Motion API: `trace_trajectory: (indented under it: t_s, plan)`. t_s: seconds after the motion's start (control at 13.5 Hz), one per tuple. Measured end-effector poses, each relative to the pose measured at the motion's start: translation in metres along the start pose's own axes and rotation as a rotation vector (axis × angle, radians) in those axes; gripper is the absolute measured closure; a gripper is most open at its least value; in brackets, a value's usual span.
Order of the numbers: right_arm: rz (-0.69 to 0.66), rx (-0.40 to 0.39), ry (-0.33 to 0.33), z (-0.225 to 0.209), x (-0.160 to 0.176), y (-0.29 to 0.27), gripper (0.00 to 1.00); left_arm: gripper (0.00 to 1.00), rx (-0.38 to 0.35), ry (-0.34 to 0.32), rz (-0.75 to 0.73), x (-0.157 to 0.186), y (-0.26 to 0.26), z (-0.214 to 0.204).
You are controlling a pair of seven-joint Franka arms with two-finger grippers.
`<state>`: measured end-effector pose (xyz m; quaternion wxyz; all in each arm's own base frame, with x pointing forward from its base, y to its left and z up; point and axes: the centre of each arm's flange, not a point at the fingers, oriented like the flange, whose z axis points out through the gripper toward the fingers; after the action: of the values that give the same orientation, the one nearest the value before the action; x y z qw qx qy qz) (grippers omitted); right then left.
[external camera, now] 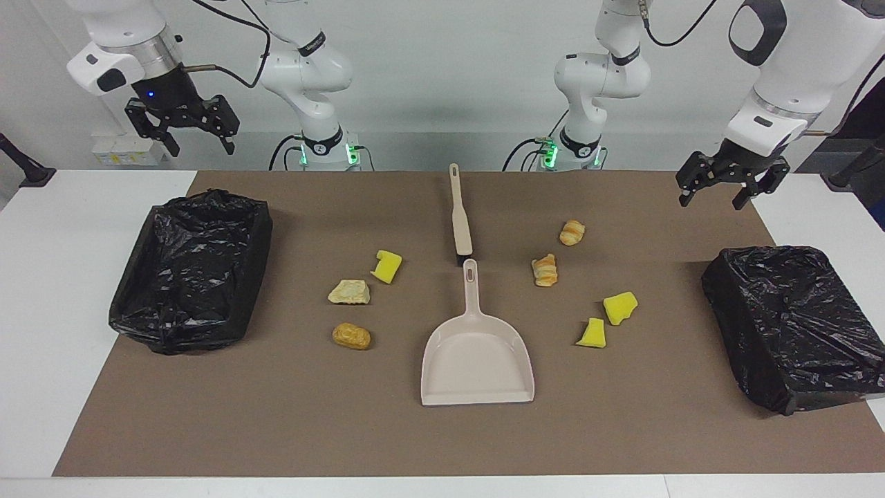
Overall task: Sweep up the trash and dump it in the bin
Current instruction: 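Move both grippers out from rest toward the brush and dustpan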
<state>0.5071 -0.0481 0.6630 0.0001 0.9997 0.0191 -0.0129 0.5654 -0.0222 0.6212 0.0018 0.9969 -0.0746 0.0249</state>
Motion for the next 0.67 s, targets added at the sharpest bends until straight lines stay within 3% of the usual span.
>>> trace_trajectory:
  t_s: [0.67]
  plan:
    - [-0.001, 0.000, 0.000, 0.0000, 0.0001, -0.0005, 0.00, 0.00, 0.000, 0.006, 0.017, 0.0012, 0.0069, -0.0007]
